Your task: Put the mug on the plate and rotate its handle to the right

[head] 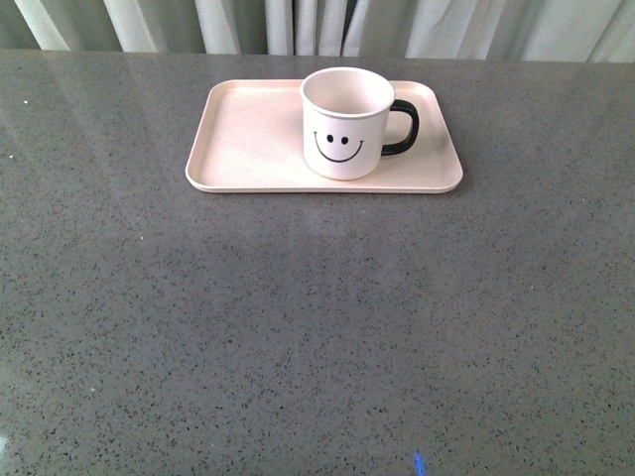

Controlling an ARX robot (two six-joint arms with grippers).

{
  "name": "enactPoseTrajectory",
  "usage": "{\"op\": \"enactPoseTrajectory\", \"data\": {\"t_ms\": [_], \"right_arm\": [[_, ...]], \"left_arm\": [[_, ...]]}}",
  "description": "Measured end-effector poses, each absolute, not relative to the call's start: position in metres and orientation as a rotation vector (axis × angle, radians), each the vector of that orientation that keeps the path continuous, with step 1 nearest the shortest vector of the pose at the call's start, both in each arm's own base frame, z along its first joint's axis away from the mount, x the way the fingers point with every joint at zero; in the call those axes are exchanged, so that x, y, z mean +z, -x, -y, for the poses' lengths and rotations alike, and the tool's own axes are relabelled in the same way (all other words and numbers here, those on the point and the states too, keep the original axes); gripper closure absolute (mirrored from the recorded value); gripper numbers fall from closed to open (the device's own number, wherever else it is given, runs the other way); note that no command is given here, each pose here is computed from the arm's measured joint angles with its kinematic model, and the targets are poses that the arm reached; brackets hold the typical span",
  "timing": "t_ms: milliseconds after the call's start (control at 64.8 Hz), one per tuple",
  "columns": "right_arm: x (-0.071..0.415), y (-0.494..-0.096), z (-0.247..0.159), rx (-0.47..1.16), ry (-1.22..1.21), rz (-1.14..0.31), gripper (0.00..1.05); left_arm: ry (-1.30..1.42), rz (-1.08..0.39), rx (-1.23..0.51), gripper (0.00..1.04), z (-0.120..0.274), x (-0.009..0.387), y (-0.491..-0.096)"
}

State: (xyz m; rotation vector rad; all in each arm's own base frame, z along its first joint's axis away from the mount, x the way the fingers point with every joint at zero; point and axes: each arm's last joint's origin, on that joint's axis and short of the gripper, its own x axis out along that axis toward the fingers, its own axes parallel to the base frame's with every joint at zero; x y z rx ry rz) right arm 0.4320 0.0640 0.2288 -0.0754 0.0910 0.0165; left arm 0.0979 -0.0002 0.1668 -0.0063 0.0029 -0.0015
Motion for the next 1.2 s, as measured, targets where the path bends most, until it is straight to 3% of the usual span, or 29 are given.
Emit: {"op": "enactPoseTrajectory", "data": {"t_ms": [124,309,649,1204], "right_arm": [[0.229,-0.375,-0.043,-0.004,0.018,0.054,0.68],[0.195,-0.313,-0.028,0.005,0.015,-0.009,1.04],[0.178,-0.234,-0.011,0.004,0.011,-0.015,1.03],[0.162,-0.167,0.0,0.0,0.01,-0.014,1.03]], "left_arm": [[0.006,-0.003,-0.002,0.09,0.0,0.167,-0.098],[0.006,-0.003,-0.002,0.09,0.0,0.167,-0.098],[0.006,-0.003,-0.002,0.09,0.0,0.167,-0.098],[0.006,-0.003,-0.002,0.09,0.0,0.167,-0.098]]}}
